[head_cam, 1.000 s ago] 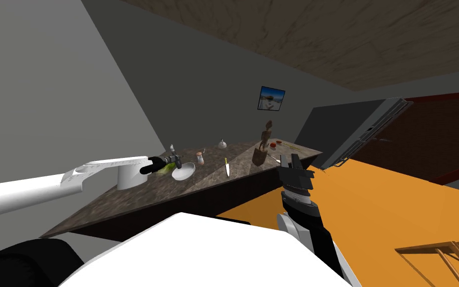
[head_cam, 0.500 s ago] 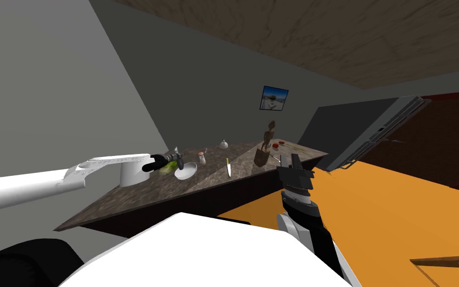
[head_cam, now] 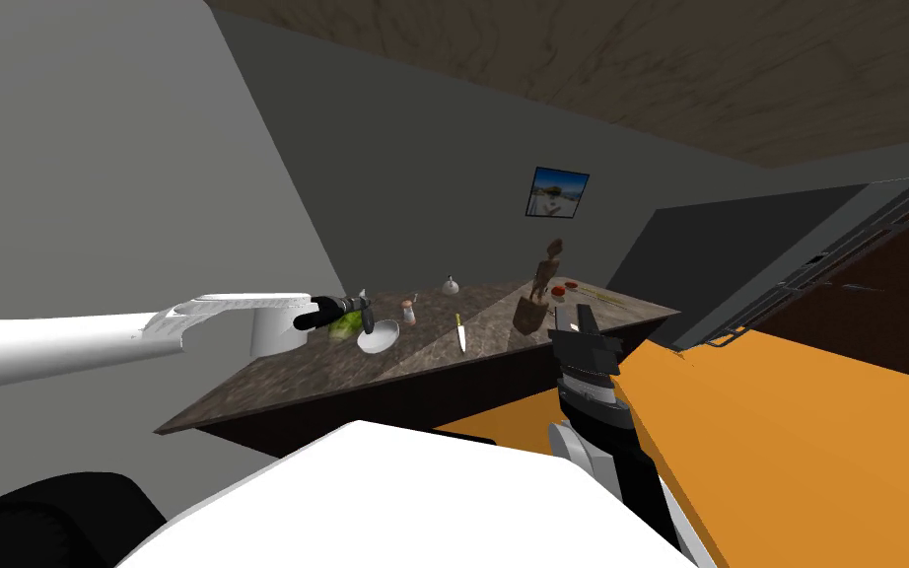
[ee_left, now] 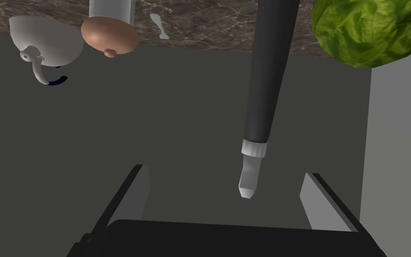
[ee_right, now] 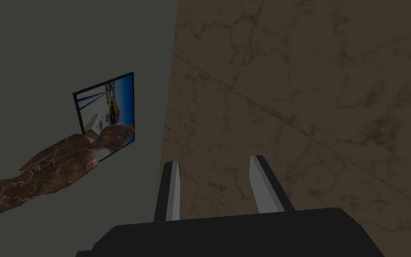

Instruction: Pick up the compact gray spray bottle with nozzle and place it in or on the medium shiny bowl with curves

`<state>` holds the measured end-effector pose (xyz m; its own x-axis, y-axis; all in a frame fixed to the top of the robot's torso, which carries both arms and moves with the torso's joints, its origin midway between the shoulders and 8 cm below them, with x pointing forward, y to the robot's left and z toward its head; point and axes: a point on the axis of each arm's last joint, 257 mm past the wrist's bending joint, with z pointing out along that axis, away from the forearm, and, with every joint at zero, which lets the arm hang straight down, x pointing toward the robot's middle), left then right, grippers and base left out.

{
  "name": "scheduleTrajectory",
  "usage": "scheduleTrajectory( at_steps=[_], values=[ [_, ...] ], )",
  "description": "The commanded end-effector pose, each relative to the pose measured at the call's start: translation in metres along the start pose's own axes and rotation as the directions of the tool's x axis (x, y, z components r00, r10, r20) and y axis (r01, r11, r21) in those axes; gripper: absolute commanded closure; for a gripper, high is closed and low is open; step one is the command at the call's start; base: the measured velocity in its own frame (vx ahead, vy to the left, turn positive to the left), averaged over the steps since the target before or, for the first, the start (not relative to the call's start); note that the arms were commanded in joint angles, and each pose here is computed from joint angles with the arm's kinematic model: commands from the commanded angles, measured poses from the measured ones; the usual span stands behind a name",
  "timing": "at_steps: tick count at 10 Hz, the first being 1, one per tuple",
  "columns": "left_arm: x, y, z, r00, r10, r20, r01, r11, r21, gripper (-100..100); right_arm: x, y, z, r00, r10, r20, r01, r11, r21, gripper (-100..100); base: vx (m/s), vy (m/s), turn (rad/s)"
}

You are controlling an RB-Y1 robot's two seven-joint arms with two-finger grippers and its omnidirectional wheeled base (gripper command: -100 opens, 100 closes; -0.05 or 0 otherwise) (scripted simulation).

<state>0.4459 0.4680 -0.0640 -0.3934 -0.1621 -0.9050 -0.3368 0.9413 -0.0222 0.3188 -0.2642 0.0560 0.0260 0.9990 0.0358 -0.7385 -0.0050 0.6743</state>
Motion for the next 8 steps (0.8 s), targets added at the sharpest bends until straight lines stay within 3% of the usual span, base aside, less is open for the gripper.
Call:
scheduleTrajectory(
  at_steps=[1, 5, 6, 7, 8],
  values=[
    [-0.008, -0.020, -0.006, 1.000, 0.008, -0.001, -0.008, 1.000, 0.017, -100, 0.000, 0.000, 0.000, 1.000, 0.000, 0.000, 0.000, 1.000, 0.000, 0, 0.008, 0.018, 0.092],
    [-0.014, -0.042, -0.014, 1.000, 0.023, -0.005, -0.023, 0.999, 0.038, -100, 0.000, 0.000, 0.000, 1.000, 0.000, 0.000, 0.000, 1.000, 0.000, 0, 0.004, 0.014, 0.048],
    [-0.013, -0.037, -0.012, 1.000, 0.021, -0.004, -0.021, 0.999, 0.034, -100, 0.000, 0.000, 0.000, 1.000, 0.000, 0.000, 0.000, 1.000, 0.000, 0, 0.000, 0.000, 0.000],
    [-0.014, -0.037, -0.012, 1.000, 0.020, -0.004, -0.020, 0.999, 0.034, 0, 0.000, 0.000, 0.000, 1.000, 0.000, 0.000, 0.000, 1.000, 0.000, 0, 0.000, 0.000, 0.000],
    [-0.014, -0.037, -0.012, 1.000, 0.020, -0.004, -0.020, 0.999, 0.034, 0, 0.000, 0.000, 0.000, 1.000, 0.000, 0.000, 0.000, 1.000, 0.000, 0, 0.000, 0.000, 0.000]
  ],
)
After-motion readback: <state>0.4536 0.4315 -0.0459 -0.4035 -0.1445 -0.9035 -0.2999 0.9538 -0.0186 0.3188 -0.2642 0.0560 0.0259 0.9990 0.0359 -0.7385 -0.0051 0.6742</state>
